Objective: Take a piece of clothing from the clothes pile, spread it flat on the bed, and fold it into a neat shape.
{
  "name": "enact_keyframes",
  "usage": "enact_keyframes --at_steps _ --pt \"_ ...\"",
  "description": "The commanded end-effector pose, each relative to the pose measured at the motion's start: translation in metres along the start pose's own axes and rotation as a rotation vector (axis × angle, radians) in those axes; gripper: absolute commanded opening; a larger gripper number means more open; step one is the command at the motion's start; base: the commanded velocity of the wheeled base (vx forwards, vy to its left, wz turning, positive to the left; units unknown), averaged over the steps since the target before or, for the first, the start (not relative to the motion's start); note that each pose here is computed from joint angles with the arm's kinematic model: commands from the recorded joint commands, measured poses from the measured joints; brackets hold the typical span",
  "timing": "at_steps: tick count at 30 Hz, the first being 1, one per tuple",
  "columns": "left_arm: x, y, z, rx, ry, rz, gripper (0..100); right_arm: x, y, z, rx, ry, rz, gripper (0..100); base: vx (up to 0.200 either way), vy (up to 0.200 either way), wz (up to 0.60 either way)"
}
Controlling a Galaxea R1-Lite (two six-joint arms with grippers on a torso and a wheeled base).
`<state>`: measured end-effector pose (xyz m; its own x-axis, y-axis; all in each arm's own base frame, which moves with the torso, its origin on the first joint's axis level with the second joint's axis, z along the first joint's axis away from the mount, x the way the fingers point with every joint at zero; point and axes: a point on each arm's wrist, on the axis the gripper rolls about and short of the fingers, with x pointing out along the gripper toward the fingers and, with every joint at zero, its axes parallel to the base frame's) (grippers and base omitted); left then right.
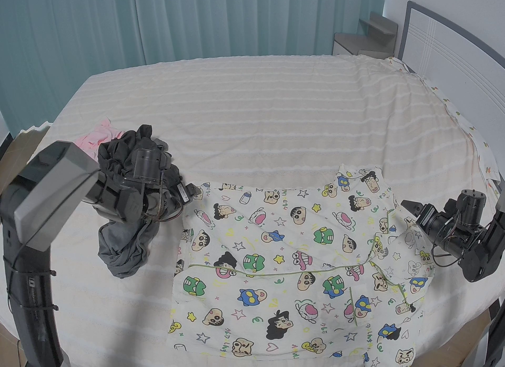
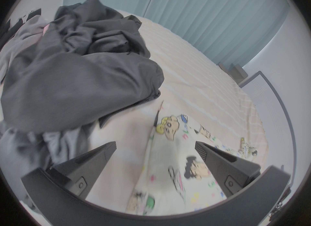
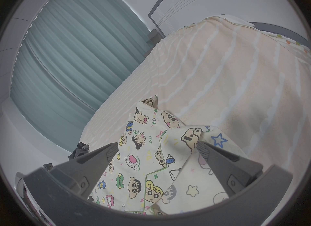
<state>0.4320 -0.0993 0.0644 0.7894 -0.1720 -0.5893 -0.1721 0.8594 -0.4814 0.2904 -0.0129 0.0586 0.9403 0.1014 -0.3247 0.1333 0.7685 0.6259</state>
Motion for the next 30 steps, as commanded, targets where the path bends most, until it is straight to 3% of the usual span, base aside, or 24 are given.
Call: enact_keyframes --at_steps 1,6,9,11,13,17,28,30 --pt "-0.112 -0.008 -0.006 -0.075 0.058 -0.151 100 -0.012 0.01 0.002 -0.026 -0.007 0.027 100 0.0 0.0 0.0" --pt "-0.167 -0.006 -0.056 -0.075 0.142 -0.194 100 -0.023 0.012 -0.01 -0.078 0.045 0.014 100 0.0 0.0 0.0" --pt "-0.19 0.0 -0.083 -0.076 0.182 -0.219 100 -0.043 0.008 -0.017 -0.061 0.072 0.0 100 0.0 0.0 0.0" --pt "-0.194 0.0 -0.087 -0.082 0.193 -0.223 100 -0.048 0.007 -0.019 -0.057 0.081 -0.001 100 -0.2 0.0 0.0" --pt "-0.211 -0.001 -0.108 -0.143 0.236 -0.227 100 -0.067 0.003 -0.03 -0.031 0.155 0.015 100 -0.2 0.0 0.0" --pt "-0.214 0.004 -0.125 -0.187 0.25 -0.169 100 -0.074 0.0 -0.038 -0.019 0.216 0.024 100 -0.2 0.0 0.0" --pt "-0.209 0.017 -0.137 -0.189 0.265 -0.131 100 -0.077 -0.004 -0.044 -0.012 0.244 0.006 100 -0.2 0.0 0.0" --pt "-0.199 0.021 -0.144 -0.187 0.294 -0.089 100 -0.078 -0.004 -0.044 -0.011 0.244 0.004 100 -0.2 0.0 0.0"
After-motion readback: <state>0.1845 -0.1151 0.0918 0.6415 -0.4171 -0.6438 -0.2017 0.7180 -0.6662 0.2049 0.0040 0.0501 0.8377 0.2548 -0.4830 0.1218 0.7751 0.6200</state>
